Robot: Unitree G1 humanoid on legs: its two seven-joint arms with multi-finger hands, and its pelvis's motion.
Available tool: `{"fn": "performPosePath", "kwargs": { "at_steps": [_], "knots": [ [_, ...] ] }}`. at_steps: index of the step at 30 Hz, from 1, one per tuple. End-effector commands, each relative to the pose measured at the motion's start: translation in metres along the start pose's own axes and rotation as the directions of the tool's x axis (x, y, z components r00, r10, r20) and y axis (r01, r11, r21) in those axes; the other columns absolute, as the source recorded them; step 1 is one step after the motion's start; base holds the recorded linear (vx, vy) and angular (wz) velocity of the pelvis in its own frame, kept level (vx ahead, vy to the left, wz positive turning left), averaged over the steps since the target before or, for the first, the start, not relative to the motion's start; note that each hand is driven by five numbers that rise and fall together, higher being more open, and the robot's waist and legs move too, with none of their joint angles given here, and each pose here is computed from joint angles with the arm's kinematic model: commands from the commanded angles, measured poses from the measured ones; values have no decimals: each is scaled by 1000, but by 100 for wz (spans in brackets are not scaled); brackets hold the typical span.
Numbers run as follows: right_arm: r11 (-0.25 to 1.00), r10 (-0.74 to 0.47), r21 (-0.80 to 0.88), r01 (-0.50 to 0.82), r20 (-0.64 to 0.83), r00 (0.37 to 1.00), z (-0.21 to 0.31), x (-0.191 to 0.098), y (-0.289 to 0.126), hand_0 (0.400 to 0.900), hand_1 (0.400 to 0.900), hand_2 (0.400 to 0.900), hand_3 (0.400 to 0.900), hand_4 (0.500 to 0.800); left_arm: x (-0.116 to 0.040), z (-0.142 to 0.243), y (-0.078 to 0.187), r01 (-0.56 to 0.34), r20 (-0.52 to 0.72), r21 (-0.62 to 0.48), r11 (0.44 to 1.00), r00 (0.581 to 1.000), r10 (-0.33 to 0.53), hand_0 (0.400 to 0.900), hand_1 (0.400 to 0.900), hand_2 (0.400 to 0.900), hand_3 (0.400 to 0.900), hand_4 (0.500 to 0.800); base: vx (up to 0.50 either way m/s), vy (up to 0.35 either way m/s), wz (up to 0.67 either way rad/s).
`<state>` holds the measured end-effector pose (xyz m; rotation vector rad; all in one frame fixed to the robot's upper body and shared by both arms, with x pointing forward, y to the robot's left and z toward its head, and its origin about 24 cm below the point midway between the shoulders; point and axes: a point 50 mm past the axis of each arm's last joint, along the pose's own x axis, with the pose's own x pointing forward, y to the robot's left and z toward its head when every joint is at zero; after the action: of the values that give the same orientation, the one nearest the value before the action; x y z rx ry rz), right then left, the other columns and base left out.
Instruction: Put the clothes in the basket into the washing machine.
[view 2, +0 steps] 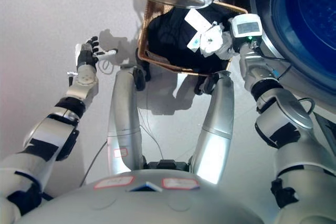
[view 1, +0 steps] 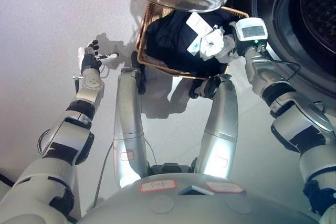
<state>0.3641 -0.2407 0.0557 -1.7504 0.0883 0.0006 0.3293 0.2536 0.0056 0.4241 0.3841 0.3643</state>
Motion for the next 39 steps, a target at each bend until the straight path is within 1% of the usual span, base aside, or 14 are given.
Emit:
{"fn": "performPosePath", "kwargs": {
  "at_steps": [1, 9, 19, 23, 27, 28, 30, 31, 32, 33, 36, 37, 38, 39],
  "knots": [
    [997, -42, -62, 40, -45, 998, -15, 4, -12, 400, 400, 400, 400, 500, 3, -3, 12, -83, -8, 9, 997, 997, 83, 900, 900, 900, 900, 800, -2, -23, 5],
    [997, -45, -60, 42, -66, 997, -20, 3, -9, 400, 400, 400, 400, 500, 3, -2, 10, -79, -6, 17, 997, 997, 79, 900, 900, 900, 900, 800, 10, -23, 5],
    [999, -35, 31, 39, -113, 993, -30, -2, -5, 400, 400, 400, 400, 500, 2, -6, 10, -70, -4, 19, 997, 998, 70, 900, 900, 900, 900, 800, 10, -5, -1],
    [995, -32, 86, 49, -185, 982, -42, -6, -3, 400, 400, 400, 400, 500, 1, -11, 10, -71, -16, 20, 997, 997, 71, 900, 900, 900, 900, 800, 38, 2, -12],
    [971, -22, 219, 92, -305, 952, -62, -9, -5, 400, 400, 400, 400, 500, 3, -7, 15, -79, -13, 23, 997, 997, 79, 900, 900, 900, 900, 800, 50, 27, -17],
    [949, 3, 296, 112, -364, 931, -71, -12, -3, 400, 400, 400, 400, 500, 4, -6, 19, -80, -15, 22, 997, 997, 81, 900, 900, 900, 900, 800, 72, 39, -20],
    [904, 24, 397, 157, -414, 910, -78, -14, -3, 400, 400, 400, 400, 500, 6, -5, 23, -84, -20, 13, 996, 996, 84, 900, 900, 900, 900, 800, 51, 23, -14],
    [904, 24, 398, 157, -415, 910, -79, -15, -3, 400, 400, 400, 400, 500, 6, -5, 23, -84, -20, 13, 996, 996, 84, 900, 900, 900, 900, 800, 63, 31, -15],
    [834, 44, 500, 232, -479, 877, -88, -19, -2, 400, 400, 400, 400, 500, 6, -9, 27, -85, -35, 12, 996, 996, 86, 900, 900, 900, 900, 800, 44, 24, -12],
    [834, 44, 501, 232, -480, 876, -88, -19, -2, 400, 400, 400, 400, 500, 6, -8, 27, -85, -34, 12, 996, 996, 85, 900, 900, 900, 900, 800, 73, 50, -19],
    [637, 88, 658, 402, -580, 810, -99, -27, 3, 400, 400, 400, 400, 500, 5, -16, 33, -94, -62, 4, 996, 994, 94, 900, 900, 900, 900, 800, 73, 61, -24],
    [516, 106, 705, 486, -616, 781, -102, -30, 4, 400, 400, 400, 400, 500, 4, -24, 36, -99, -83, -9, 995, 992, 98, 900, 900, 900, 900, 800, 91, 86, -35],
    [448, 118, 717, 534, -640, 759, -105, -32, 4, 400, 400, 400, 400, 500, 3, -26, 37, -99, -89, -13, 995, 991, 97, 900, 900, 900, 900, 800, 66, 61, -26],
    [448, 119, 716, 535, -641, 759, -105, -32, 4, 400, 400, 400, 400, 500, 3, -26, 37, -98, -88, -12, 995, 991, 97, 900, 900, 900, 900, 800, 42, 46, -19]
  ]
}}
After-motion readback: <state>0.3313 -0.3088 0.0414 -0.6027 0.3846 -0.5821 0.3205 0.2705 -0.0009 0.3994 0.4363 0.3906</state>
